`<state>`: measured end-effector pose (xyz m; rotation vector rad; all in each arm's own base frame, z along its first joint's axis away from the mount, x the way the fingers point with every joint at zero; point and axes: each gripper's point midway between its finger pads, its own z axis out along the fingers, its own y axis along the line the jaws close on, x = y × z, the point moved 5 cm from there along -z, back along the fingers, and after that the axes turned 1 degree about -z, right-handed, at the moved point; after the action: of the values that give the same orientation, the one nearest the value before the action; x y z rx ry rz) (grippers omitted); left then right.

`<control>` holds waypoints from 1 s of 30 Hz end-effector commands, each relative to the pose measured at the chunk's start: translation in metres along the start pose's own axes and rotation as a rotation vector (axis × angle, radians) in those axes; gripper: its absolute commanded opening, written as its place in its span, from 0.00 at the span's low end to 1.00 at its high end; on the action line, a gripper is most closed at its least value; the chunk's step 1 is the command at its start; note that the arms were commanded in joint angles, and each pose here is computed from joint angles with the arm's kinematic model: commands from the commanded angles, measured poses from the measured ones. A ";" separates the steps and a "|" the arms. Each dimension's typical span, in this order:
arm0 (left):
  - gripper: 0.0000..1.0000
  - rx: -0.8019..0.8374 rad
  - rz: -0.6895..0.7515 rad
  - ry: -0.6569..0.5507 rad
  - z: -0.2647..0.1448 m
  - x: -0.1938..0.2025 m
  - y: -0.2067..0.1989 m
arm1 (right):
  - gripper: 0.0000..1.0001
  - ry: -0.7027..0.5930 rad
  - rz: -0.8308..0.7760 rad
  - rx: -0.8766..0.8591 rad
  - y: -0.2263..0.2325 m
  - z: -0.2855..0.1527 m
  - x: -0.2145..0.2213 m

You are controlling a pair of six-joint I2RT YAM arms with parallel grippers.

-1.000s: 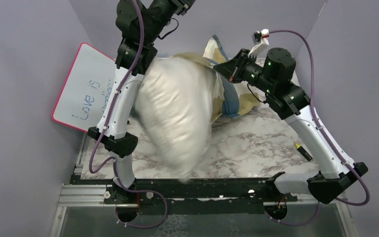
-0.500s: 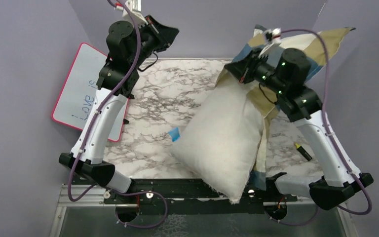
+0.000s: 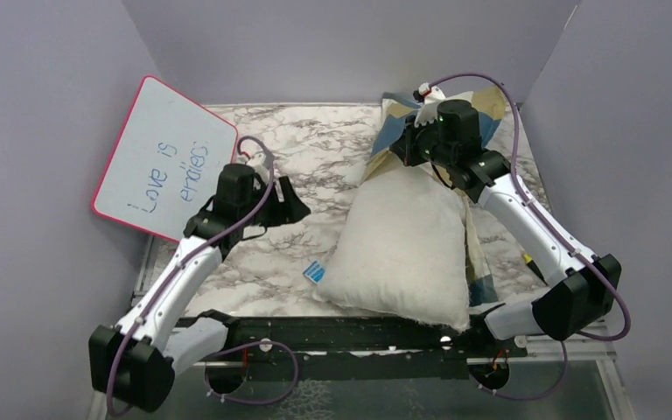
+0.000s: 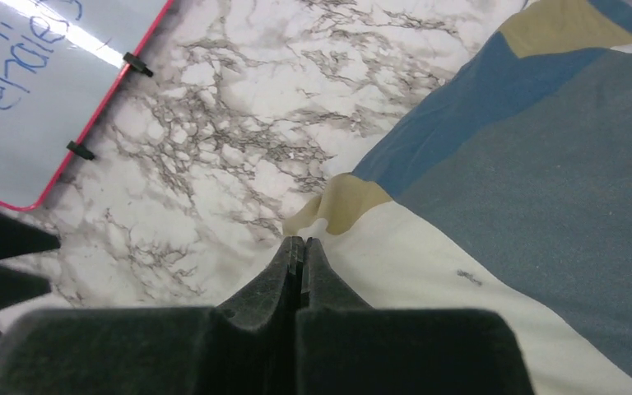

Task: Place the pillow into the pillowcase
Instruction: Stuff the pillow into the pillowcase.

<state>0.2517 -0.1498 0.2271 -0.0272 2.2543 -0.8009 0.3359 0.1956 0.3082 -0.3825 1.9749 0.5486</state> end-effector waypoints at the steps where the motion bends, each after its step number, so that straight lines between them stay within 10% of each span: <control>1: 0.71 0.194 -0.042 0.036 -0.029 0.041 -0.013 | 0.00 -0.034 -0.130 -0.029 0.001 0.012 -0.010; 16: 0.98 0.306 -0.360 0.090 -0.016 0.128 -0.025 | 0.00 0.000 -0.285 0.069 -0.022 0.015 0.009; 25: 0.98 0.310 -0.358 0.116 0.021 0.152 -0.043 | 0.00 -0.033 -0.274 0.002 -0.012 0.016 0.007; 27: 0.84 0.354 -0.352 0.047 0.033 0.141 -0.061 | 0.00 -0.031 -0.251 -0.046 -0.008 0.022 0.017; 30: 0.04 0.323 -0.220 -0.072 0.060 0.097 -0.079 | 0.00 -0.027 -0.215 -0.116 0.000 0.030 0.026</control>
<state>0.1399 -0.2403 0.1234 -0.1911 2.3634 -1.3051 0.3504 0.1897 0.2706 -0.6206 1.9236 0.3699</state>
